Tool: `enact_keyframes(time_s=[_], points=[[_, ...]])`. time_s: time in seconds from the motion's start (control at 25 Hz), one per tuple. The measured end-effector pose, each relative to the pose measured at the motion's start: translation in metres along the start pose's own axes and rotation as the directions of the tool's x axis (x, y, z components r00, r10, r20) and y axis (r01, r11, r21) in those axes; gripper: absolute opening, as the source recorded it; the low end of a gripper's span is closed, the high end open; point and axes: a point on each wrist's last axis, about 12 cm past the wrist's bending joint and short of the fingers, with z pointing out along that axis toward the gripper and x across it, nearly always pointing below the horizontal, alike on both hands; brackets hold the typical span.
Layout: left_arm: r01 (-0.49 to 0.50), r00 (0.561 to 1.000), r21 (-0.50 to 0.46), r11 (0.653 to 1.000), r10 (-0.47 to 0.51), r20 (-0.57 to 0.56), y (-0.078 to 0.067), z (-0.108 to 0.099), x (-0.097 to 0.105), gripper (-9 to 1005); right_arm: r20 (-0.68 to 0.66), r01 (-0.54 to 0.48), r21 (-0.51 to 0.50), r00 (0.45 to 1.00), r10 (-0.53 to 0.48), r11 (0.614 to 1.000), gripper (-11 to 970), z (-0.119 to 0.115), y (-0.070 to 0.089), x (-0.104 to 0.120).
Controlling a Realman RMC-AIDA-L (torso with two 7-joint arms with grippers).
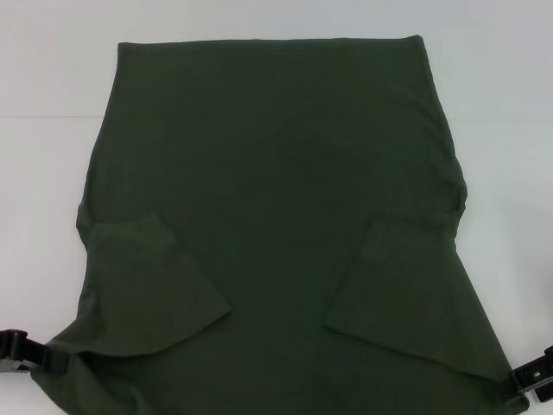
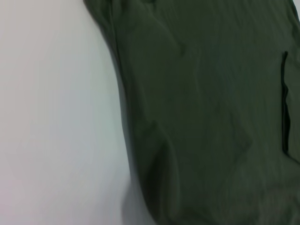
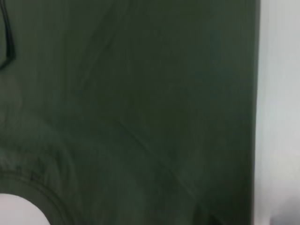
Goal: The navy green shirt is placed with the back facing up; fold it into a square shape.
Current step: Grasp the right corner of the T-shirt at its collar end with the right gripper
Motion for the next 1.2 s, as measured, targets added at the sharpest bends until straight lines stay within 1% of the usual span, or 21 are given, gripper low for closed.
enact_keyframes(time_s=[0.28, 0.68, 1.2], points=[[0.003, 1.0, -0.002, 1.0, -0.003, 0.002, 0.0009, -0.0001, 0.0009, 14, 0.001, 0.004, 0.009, 1.0, -0.004, 1.0, 826, 0.004, 0.0003, -0.0003], [0.0, 1.0, -0.004, 1.0, 0.0, 0.003, 0.0005, -0.0002, -0.0004, 14, -0.004, 0.024, 0.005, 1.0, -0.024, 1.0, 825, 0.0095, 0.0053, -0.0026], [-0.003, 1.0, -0.004, 1.0, 0.003, 0.003, 0.0004, -0.0002, -0.0006, 14, -0.002, 0.03, 0.012, 1.0, -0.03, 0.999, 825, 0.0109, 0.0056, -0.0043]])
